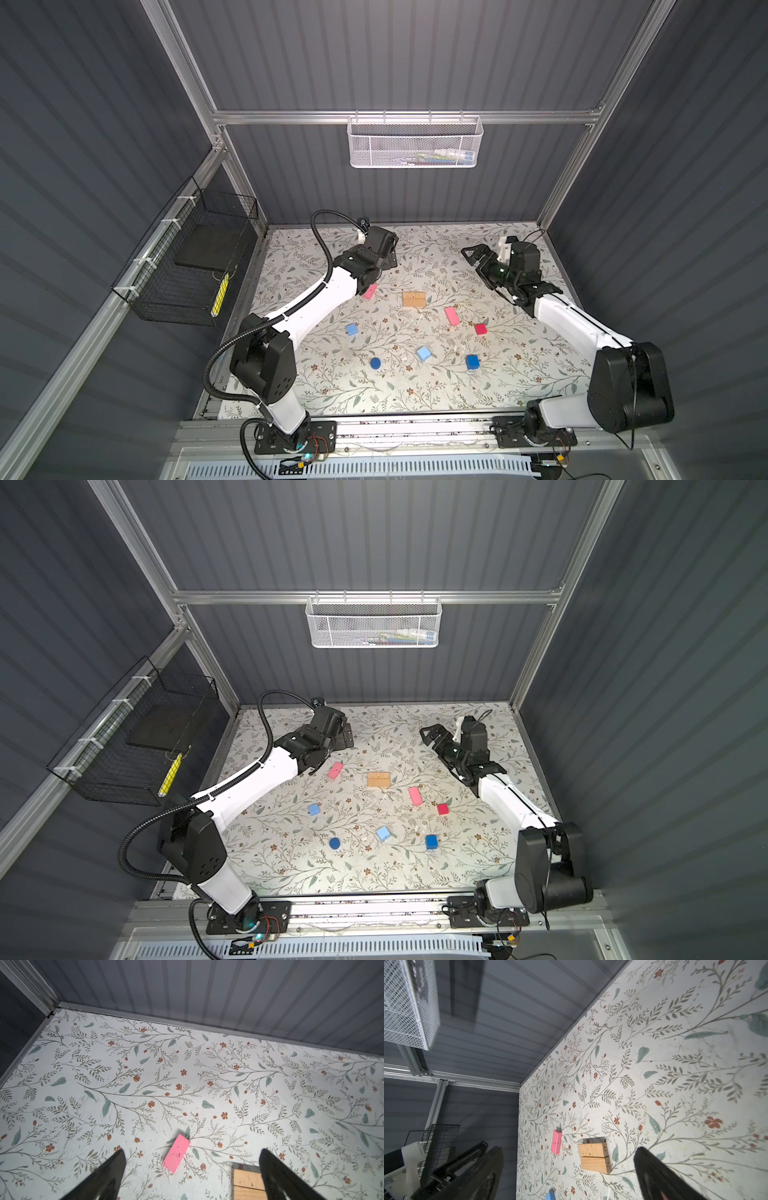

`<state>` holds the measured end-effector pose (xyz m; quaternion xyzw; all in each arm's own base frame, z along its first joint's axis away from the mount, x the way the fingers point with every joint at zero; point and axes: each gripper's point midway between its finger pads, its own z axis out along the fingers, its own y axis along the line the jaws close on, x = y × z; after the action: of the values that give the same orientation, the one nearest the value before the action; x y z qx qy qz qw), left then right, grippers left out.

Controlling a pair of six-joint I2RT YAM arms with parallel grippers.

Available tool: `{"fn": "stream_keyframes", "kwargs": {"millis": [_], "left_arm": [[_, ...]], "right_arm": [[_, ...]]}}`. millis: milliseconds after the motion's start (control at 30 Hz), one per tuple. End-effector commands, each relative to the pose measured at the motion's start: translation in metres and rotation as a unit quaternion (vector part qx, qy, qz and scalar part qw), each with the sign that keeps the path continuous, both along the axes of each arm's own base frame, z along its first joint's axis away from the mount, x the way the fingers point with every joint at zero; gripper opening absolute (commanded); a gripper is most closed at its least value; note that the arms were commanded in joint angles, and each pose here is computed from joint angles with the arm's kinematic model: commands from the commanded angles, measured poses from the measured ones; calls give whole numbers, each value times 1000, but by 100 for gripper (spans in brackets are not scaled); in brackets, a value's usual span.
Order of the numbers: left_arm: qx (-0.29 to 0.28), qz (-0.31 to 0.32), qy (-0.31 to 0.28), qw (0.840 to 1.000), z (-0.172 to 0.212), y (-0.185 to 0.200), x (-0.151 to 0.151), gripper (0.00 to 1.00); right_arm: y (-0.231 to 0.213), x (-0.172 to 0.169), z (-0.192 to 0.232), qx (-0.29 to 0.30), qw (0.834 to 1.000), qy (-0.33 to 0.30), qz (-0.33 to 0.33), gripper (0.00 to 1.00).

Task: Build the wood block tower
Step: 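Raise the left gripper away from the stack while the right gripper moves forward, then move the right gripper over a small blue cube nearer the robot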

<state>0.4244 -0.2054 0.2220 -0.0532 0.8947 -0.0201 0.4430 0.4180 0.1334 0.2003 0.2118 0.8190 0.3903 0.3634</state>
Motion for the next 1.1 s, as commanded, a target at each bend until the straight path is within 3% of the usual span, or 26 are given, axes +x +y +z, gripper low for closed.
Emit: {"fn": "stream_keyframes", "kwargs": {"millis": [0, 100, 233, 367, 667, 933, 1067], "left_arm": [[20, 20, 6, 1000, -6, 21, 7, 100], [7, 18, 17, 1000, -19, 25, 2, 100], [-29, -1, 15, 999, -34, 20, -5, 100], [-18, 1, 27, 999, -41, 26, -5, 100], [-33, 6, 54, 998, -62, 33, 1, 100], [-38, 4, 69, 997, -71, 34, 3, 100], [-39, 10, 70, 997, -73, 39, 3, 100]], "right_arm": [[15, 3, 10, -22, 999, -1, 25, 99], [15, 4, 9, -66, 998, 11, 6, 99], [26, 0, 11, -86, 996, 15, 31, 99], [32, -17, -1, -92, 993, 37, 60, 99], [11, -61, -23, -185, 976, 107, 46, 99], [27, -91, -54, -181, 970, 154, 54, 95], [30, -107, -72, -206, 958, 188, 60, 95]]}}
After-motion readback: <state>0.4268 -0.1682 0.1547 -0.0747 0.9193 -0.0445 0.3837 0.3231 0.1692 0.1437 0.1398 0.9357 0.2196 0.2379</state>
